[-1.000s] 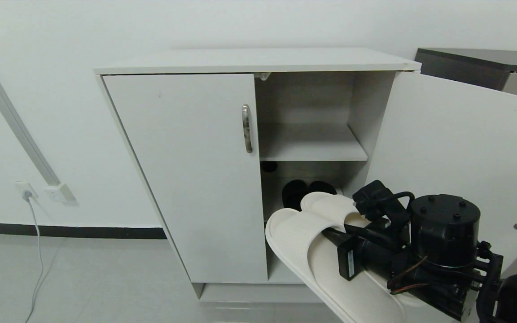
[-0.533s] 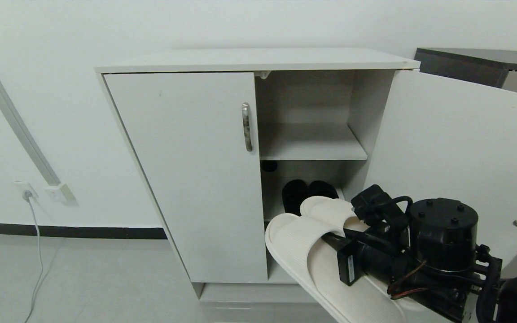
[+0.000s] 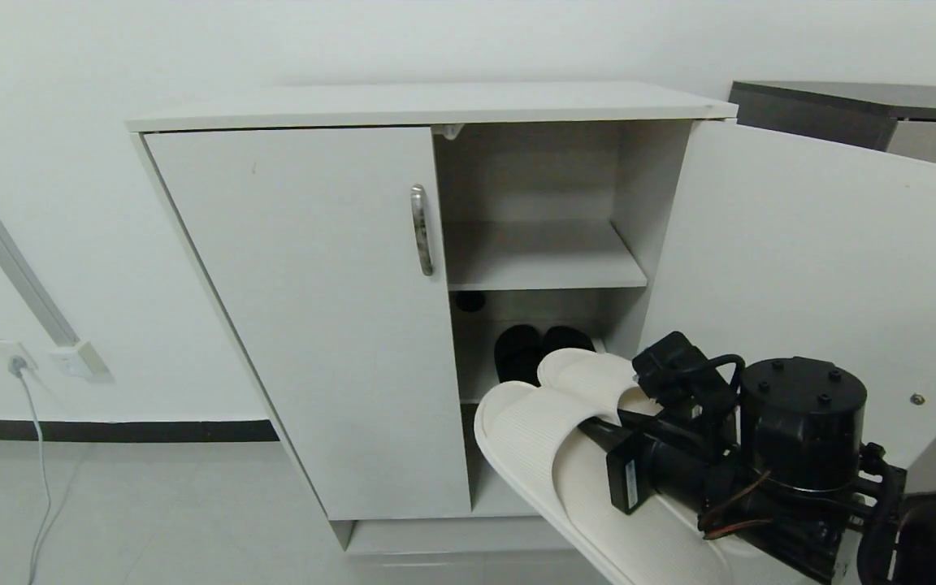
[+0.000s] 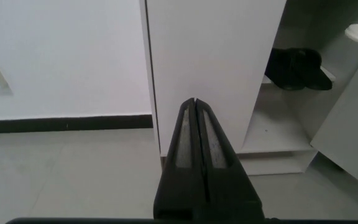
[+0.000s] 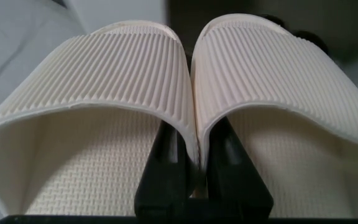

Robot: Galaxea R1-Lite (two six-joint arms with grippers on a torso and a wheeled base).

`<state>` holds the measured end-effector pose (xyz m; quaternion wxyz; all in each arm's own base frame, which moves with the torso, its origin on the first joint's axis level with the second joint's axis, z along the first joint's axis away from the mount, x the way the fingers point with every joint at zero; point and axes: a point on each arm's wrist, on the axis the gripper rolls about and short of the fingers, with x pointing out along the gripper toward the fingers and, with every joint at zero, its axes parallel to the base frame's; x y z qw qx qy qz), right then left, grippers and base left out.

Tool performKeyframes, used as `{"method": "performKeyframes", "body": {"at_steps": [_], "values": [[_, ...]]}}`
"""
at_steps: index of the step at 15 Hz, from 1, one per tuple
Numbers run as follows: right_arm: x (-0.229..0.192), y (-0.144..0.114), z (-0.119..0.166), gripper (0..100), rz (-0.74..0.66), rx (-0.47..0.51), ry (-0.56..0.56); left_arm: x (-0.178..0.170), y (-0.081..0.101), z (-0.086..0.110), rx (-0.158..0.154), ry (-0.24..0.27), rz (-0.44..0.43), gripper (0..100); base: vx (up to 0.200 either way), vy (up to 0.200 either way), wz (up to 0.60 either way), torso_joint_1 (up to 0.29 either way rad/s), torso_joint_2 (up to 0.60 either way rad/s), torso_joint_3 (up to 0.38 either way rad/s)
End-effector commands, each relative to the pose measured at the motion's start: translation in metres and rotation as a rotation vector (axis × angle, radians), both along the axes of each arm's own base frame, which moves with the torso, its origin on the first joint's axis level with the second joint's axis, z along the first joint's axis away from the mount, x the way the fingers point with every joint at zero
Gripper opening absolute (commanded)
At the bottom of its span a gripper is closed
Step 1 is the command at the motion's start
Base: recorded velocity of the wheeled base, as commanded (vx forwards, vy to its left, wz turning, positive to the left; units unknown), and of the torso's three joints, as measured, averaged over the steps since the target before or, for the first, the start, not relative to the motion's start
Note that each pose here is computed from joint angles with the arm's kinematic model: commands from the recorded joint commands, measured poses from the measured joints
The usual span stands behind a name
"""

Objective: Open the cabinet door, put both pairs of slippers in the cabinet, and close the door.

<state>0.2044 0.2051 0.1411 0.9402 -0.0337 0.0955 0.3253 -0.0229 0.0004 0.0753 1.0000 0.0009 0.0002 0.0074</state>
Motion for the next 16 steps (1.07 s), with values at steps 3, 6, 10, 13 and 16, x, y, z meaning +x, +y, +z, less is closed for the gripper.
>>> {"method": "performKeyframes", "body": {"at_steps": [3,6,10,13,16], "values": [[0.007,0.012,-0.010,0,0.000,-0.015,-0.026,0.000,0.000,0.000,0.001,0.001,0.000,0,0.000,0.000,0.00,0.000,0.00,0.000],[0.016,0.043,-0.012,0,-0.119,-0.013,-0.052,0.000,0.000,0.000,0.001,0.001,-0.001,0,0.000,0.000,0.00,0.000,0.00,0.000],[0.046,0.098,-0.001,0,-0.395,0.031,-0.072,0.000,0.000,0.000,0.001,0.001,0.000,0,0.000,0.000,0.00,0.000,0.00,0.000],[0.052,0.104,0.030,0,-0.553,0.025,0.019,0.000,0.000,0.000,0.001,0.001,0.000,0,0.000,0.000,0.00,0.000,0.00,0.000],[0.052,0.103,0.052,0,-0.592,0.035,0.016,0.000,0.000,0.000,0.001,0.001,0.002,0,0.000,0.000,0.00,0.000,0.00,0.000]]}}
